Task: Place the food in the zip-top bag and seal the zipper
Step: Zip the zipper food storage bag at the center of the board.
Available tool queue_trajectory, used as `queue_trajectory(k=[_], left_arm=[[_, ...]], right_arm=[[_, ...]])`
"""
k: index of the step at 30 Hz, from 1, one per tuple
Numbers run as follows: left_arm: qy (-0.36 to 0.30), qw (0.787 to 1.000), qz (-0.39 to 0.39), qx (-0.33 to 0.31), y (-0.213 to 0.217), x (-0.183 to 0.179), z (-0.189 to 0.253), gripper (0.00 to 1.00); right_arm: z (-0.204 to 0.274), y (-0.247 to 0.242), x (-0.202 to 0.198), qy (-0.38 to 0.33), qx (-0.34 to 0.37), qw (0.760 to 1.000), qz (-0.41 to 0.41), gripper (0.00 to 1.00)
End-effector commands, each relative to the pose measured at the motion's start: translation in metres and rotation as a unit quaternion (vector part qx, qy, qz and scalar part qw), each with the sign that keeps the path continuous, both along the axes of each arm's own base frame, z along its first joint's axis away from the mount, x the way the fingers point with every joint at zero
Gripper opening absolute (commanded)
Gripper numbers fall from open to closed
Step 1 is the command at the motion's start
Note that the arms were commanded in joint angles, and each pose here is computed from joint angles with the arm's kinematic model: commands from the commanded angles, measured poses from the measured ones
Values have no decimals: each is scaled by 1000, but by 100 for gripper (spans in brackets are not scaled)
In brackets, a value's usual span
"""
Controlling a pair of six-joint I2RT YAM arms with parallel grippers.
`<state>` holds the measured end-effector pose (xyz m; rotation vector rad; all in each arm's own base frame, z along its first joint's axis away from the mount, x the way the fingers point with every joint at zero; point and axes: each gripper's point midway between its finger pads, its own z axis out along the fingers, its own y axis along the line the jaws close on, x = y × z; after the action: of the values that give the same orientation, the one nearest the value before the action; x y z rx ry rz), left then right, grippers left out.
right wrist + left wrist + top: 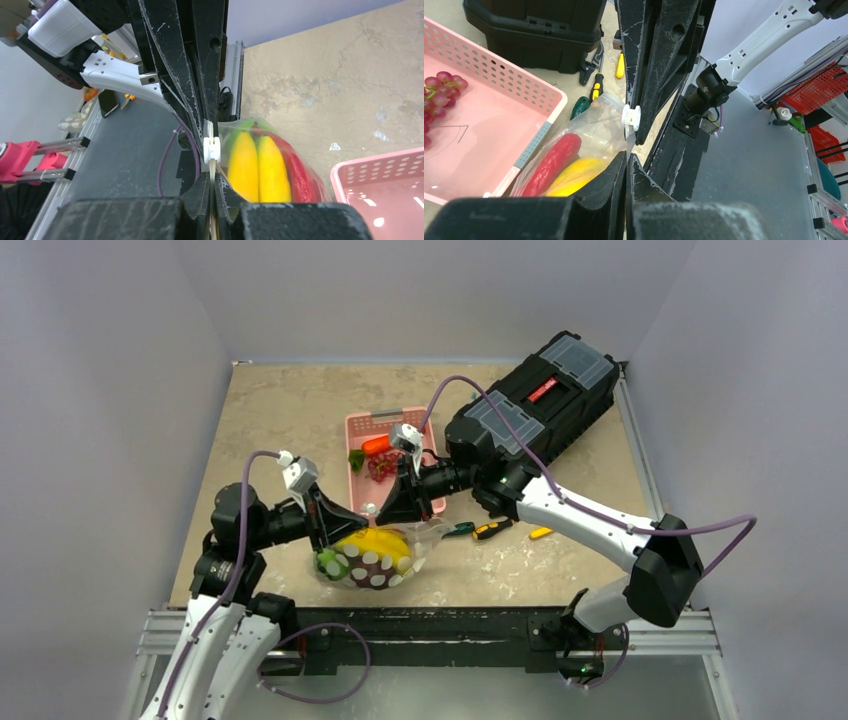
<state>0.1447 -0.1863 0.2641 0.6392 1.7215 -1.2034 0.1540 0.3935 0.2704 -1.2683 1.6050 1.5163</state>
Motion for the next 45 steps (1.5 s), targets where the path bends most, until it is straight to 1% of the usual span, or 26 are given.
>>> queue_trajectory(k=[1, 2, 3, 4, 5, 6, 7, 9, 12, 14, 17, 18, 20, 21, 25, 28, 31, 32, 34, 36, 37, 39, 45], left_arm=[[-13, 1000, -12, -13, -2, -5, 10, 0], [-7, 1000, -8, -15, -2, -5, 14, 3], [-1, 1000, -1, -17, -1, -5, 17, 18], [1, 1000, 2, -20, -1, -6, 23, 39], [2, 1000, 5, -25, 0, -8, 29, 63], [-2, 1000, 10, -30, 0, -9, 36, 81], [-8, 999, 18, -33, 2, -10, 44, 89], [-20, 999, 31, -32, 5, -10, 56, 93], [-25, 999, 46, -4, 10, -5, 63, 93], [-28, 999, 31, 10, 8, -5, 68, 90], [-29, 999, 9, 25, 5, -1, 77, 78], [-28, 999, 3, 27, 3, 0, 78, 69], [-20, 999, -12, 35, 0, 1, 79, 59], [-17, 999, -18, 38, -1, 2, 80, 58], [3, 997, -46, 56, -6, 0, 82, 58], [13, 994, -70, 79, -9, -5, 78, 55], [16, 992, -91, 85, -12, -10, 75, 47], [14, 992, -92, 85, -12, -10, 74, 46], [10, 992, -88, 87, -11, -9, 72, 46], [11, 992, -85, 94, -10, -7, 68, 51], [13, 991, -85, 98, -10, -5, 65, 52], [21, 991, -94, 98, -11, -6, 61, 52], [33, 990, -103, 93, -15, -3, 54, 37]], right_arm=[[26, 2, -3, -24, 39, 999, 21, 0], [26, 2, -3, -27, 40, 999, 20, 0], [25, 1, -3, -28, 39, 999, 20, 0], [25, 0, -4, -32, 40, 998, 20, 0], [25, -1, -5, -36, 42, 998, 22, 0], [26, -2, -6, -39, 43, 998, 24, 0], [26, -3, -8, -41, 45, 998, 29, 0], [27, -3, -12, -42, 48, 997, 44, 0], [28, -2, -13, -43, 46, 996, 61, 0], [28, 0, -14, -42, 43, 996, 68, 0], [30, 2, -13, -40, 42, 996, 72, 0], [31, 2, -13, -38, 43, 996, 72, 0], [33, 4, -11, -27, 42, 997, 67, 0], [33, 5, -10, -23, 38, 997, 63, 0], [29, 7, -9, -3, 21, 997, 70, 0], [27, 8, -10, 3, 18, 997, 79, 0], [30, 9, -12, 1, 21, 996, 86, 0], [30, 8, -12, 1, 23, 996, 89, 0], [32, 7, -14, -1, 26, 995, 91, 0], [32, 7, -14, -2, 26, 996, 90, 0], [32, 7, -13, -1, 25, 996, 88, 0], [33, 8, -13, -1, 27, 996, 87, 0], [33, 7, -14, 0, 28, 996, 87, 0]])
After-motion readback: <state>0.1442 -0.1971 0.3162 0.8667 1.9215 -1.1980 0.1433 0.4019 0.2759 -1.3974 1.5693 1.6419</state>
